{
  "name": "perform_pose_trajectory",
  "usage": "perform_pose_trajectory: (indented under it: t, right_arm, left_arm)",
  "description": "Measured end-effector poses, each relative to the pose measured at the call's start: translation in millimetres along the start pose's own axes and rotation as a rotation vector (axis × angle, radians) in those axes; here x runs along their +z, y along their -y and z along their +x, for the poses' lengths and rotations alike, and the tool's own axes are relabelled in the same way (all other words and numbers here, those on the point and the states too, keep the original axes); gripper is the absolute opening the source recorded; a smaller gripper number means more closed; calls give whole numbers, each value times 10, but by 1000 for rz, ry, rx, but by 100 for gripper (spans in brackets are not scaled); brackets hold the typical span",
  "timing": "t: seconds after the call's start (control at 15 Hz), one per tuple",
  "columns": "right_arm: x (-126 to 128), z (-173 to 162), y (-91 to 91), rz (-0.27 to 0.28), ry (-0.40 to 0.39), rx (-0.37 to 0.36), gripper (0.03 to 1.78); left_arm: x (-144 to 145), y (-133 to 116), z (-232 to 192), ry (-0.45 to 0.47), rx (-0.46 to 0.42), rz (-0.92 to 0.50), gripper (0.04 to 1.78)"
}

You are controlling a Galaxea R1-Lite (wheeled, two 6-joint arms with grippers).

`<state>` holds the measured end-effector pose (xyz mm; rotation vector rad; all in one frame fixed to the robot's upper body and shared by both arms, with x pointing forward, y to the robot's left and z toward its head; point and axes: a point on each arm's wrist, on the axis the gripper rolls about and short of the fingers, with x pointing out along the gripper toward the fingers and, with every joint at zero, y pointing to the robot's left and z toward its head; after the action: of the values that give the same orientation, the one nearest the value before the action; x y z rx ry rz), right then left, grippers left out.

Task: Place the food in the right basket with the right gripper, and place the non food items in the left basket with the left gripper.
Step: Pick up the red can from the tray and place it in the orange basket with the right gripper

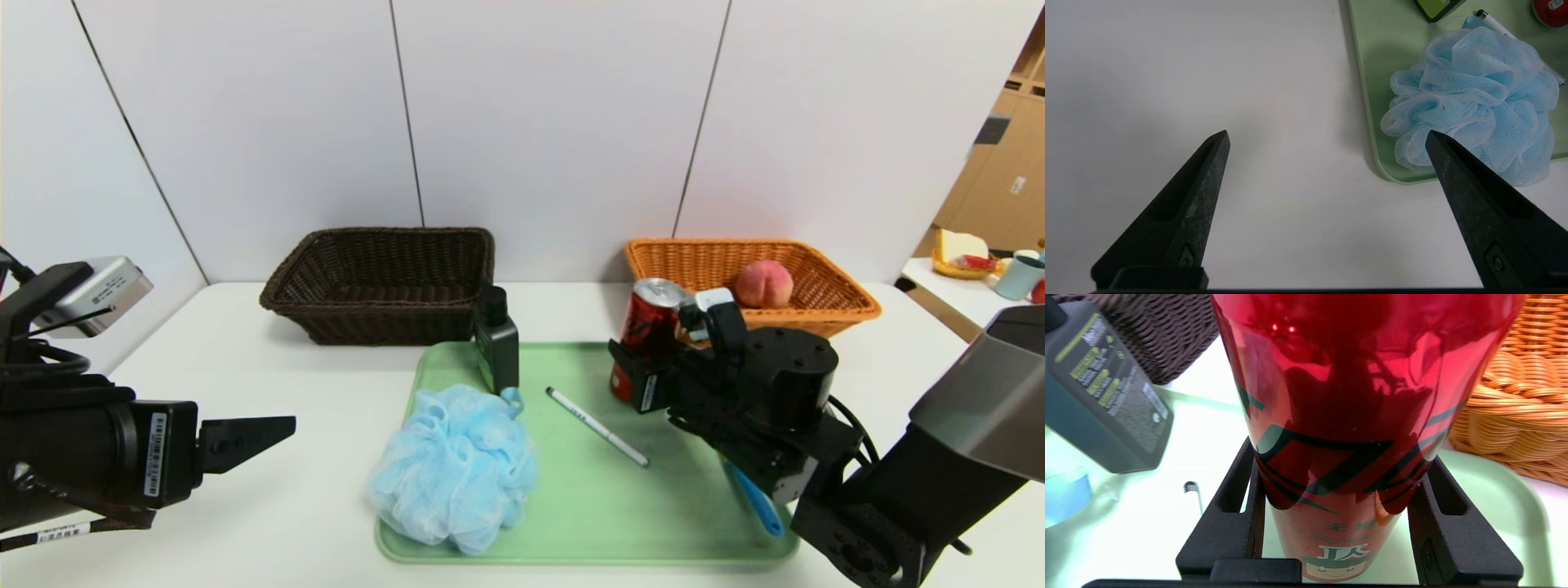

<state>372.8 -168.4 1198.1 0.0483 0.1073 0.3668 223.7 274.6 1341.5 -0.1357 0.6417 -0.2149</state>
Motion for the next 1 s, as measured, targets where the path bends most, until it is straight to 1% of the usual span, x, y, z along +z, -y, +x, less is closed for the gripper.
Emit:
perform_pose_trajectory:
  t: [0.13, 0.27, 0.4, 0.6, 0.73, 0.8, 0.87, 0.93, 1.0]
  right_arm:
    - [28, -28, -63, 13, 6, 20, 94]
    - [97, -95, -189, 28, 16, 62, 94]
    - [247, -158, -324, 29, 26, 105, 94]
    - [709, -165, -439, 40, 77, 134, 93]
    - [1137, -189, -474, 48, 113, 153, 93]
    - [1354, -199, -450, 50, 128, 152, 93]
    - [1572, -205, -378, 52, 139, 137, 93]
    - [1743, -205, -247, 51, 141, 112, 93]
    - [1851, -203, -91, 44, 121, 86, 93]
  left_arm:
    - [-11, -2, 12, -5, 2, 0, 169]
    - [-14, -2, 20, -9, 3, 1, 169]
    - [-12, 0, 33, -11, 4, 1, 169]
    - [-12, 1, 47, -16, 6, 2, 169]
    - [-12, 2, 56, -19, 8, 2, 169]
    - [-12, 3, 61, -20, 9, 1, 169]
    - [-12, 3, 64, -21, 10, 0, 169]
    - [-12, 3, 66, -21, 11, -1, 169]
    - [-12, 3, 67, -22, 10, -1, 169]
